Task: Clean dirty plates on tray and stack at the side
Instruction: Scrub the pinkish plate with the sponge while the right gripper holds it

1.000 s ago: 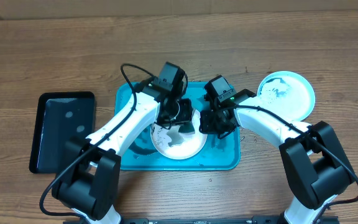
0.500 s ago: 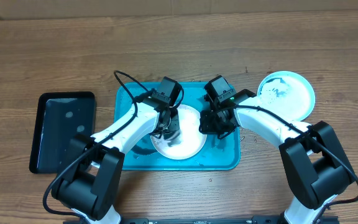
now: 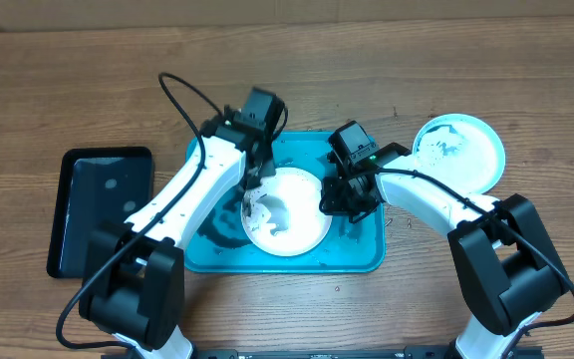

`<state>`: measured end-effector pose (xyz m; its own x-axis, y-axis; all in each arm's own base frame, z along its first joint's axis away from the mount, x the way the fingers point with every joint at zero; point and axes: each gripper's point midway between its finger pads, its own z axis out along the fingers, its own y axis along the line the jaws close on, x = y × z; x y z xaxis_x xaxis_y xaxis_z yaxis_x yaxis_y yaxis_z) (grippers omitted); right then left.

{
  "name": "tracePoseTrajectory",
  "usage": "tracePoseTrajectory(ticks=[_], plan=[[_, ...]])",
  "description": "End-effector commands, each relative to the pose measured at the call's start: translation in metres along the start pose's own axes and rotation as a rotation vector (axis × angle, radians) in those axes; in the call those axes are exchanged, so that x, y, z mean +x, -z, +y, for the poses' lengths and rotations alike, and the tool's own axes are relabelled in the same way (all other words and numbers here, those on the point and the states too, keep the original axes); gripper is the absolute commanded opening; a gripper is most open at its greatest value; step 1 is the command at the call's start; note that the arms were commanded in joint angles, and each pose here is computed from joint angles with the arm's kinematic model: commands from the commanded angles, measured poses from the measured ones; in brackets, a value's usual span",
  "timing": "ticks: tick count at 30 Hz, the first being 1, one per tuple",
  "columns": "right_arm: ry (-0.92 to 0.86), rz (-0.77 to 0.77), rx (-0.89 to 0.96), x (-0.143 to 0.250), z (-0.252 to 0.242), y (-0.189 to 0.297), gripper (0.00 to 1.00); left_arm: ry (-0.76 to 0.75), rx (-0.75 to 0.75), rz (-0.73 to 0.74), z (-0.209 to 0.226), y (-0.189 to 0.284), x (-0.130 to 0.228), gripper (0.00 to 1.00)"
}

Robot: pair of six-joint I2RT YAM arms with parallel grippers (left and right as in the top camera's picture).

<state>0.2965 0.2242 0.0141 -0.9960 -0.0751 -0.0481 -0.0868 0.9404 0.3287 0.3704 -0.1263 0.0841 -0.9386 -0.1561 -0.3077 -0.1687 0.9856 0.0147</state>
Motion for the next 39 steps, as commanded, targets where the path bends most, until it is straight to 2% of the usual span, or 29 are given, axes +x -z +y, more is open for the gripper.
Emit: tracePoseTrajectory(ticks=[1,6,15,27,34,39], plan=[[-0.008,-0.012,0.000,-0.003,0.000,0.001,0.04,-0.056,0.259,0.103,-0.046,0.011,0.013,0.04],[-0.028,-0.015,-0.003,-0.004,0.000,0.001,0.04,-0.074,0.422,0.213,-0.075,0.011,0.042,0.04],[-0.027,-0.015,-0.019,-0.004,0.003,0.001,0.04,-0.088,0.404,0.229,-0.076,-0.034,0.082,0.04],[-0.020,0.007,-0.027,0.001,0.004,0.001,0.04,-0.068,-0.086,0.040,0.015,-0.070,0.049,0.04],[-0.006,0.018,-0.009,0.004,0.001,0.001,0.04,-0.084,-0.268,-0.006,0.058,-0.067,0.035,0.04],[-0.007,0.008,0.011,0.002,-0.003,0.001,0.04,-0.098,-0.394,-0.062,0.076,-0.043,0.015,0.04]])
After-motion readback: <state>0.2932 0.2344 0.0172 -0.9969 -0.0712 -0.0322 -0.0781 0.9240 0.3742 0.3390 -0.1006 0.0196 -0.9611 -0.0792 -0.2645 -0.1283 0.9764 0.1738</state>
